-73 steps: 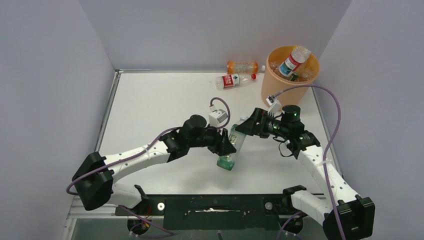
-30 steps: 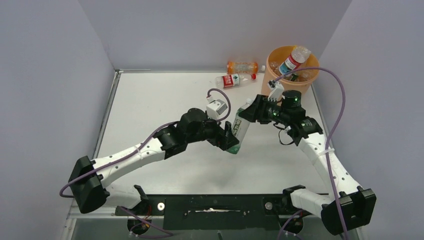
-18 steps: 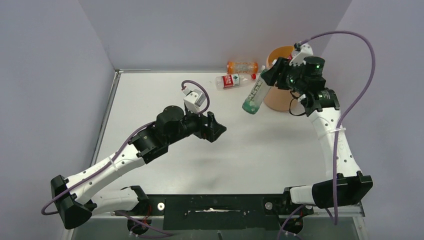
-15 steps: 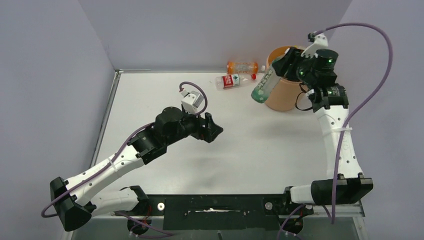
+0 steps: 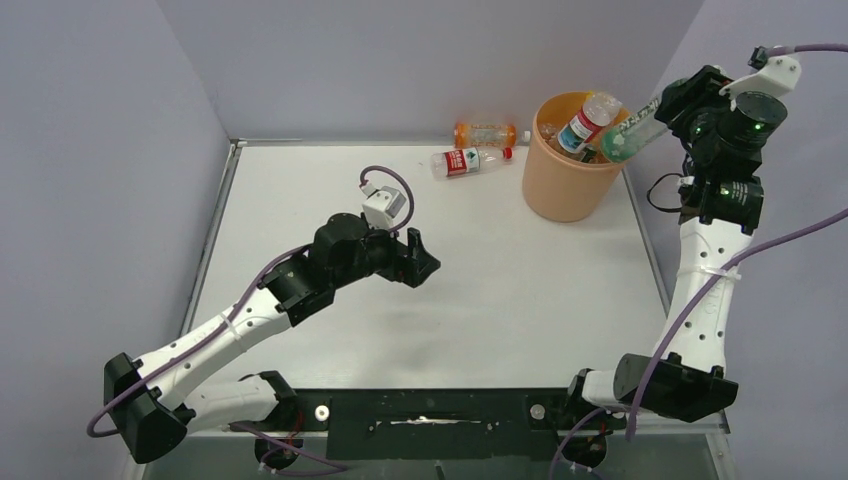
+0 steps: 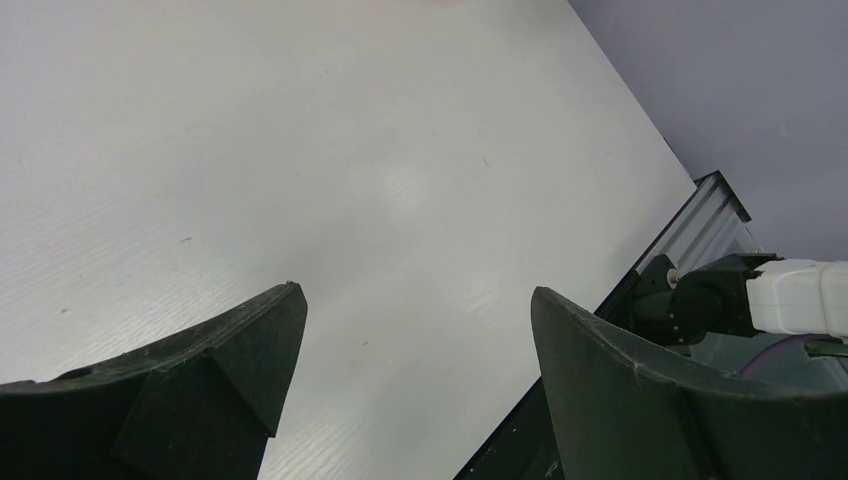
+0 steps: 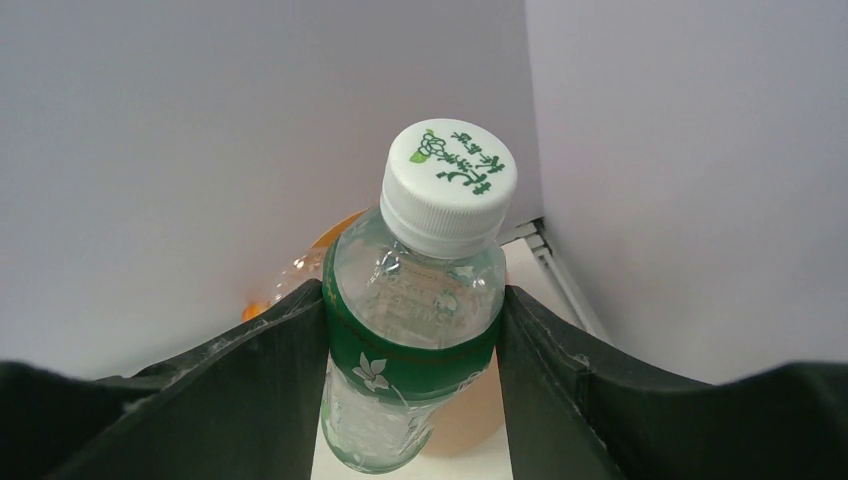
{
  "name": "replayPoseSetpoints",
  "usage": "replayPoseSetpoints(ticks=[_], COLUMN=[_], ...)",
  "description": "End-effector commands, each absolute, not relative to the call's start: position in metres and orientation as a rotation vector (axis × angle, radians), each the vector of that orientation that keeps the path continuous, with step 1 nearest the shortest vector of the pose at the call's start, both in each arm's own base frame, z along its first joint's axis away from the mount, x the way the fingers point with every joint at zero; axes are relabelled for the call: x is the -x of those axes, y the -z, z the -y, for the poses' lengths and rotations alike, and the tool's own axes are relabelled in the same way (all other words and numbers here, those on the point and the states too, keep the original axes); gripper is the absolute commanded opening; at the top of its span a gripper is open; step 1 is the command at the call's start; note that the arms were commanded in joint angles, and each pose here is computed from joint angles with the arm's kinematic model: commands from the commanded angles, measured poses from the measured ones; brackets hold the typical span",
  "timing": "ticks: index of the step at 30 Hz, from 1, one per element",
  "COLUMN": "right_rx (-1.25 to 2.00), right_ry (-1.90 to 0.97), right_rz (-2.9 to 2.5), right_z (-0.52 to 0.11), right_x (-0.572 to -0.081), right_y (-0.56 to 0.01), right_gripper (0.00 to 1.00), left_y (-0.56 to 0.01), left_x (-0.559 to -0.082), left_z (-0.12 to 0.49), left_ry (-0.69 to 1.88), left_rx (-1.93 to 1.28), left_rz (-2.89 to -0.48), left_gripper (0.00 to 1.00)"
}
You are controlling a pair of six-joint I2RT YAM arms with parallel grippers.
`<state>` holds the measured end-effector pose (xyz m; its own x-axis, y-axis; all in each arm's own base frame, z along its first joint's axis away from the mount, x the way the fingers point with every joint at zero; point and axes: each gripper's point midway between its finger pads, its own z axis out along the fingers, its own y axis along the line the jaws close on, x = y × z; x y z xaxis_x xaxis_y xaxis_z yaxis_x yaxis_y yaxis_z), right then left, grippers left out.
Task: Put the plastic bottles in the bin
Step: Place the plastic bottle in the trash bin.
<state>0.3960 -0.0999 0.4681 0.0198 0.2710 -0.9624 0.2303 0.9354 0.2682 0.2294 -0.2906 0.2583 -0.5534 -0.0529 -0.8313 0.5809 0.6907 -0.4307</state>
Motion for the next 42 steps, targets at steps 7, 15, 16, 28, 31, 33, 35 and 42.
replayPoseSetpoints(ticks=[7,15,16,28,31,33,35,42], right_rx=[-0.506,-0.481,-0.479,-0.443,-0.425,-0.411,-0.401,-0.398], right_ry=[0.041,-0.054,-0.063,-0.212,-0.237,-0.247,-0.244,-0.208], right_rz=[-1.344,-1.378,-1.381,-1.471,-1.492,-1.504,-1.519,-1.589], right_z=[0.164,0.169,0.169,0.151,0.140,0.132,0.124,0.110], right_x=[-0.408,-0.453,-0.456,-0.486,-0.490,-0.492,-0.494,-0.503], right_y=[-0.500,-0.463,-0.459,-0.405,-0.397,-0.392,-0.387,-0.366], right_gripper=[0.48,0.48,0.48,0.47,0.47,0.47,0.47,0.47], left_y=[-0.275,-0.274,-0.274,-0.263,-0.260,-0.260,-0.259,-0.257], left_x=[-0.233,-0.231,-0.230,-0.231,-0.231,-0.232,-0.232,-0.231], left_z=[0.299,0.292,0.291,0.289,0.289,0.289,0.290,0.288], left_ry=[0.932,0.922,0.922,0.914,0.911,0.912,0.913,0.914], left_rx=[-0.411,-0.394,-0.391,-0.392,-0.394,-0.394,-0.395,-0.395], left_rz=[-1.958,-1.955,-1.954,-1.966,-1.971,-1.970,-1.971,-1.972], left_gripper=[0.83,0.83,0.83,0.83,0.83,0.83,0.83,0.83])
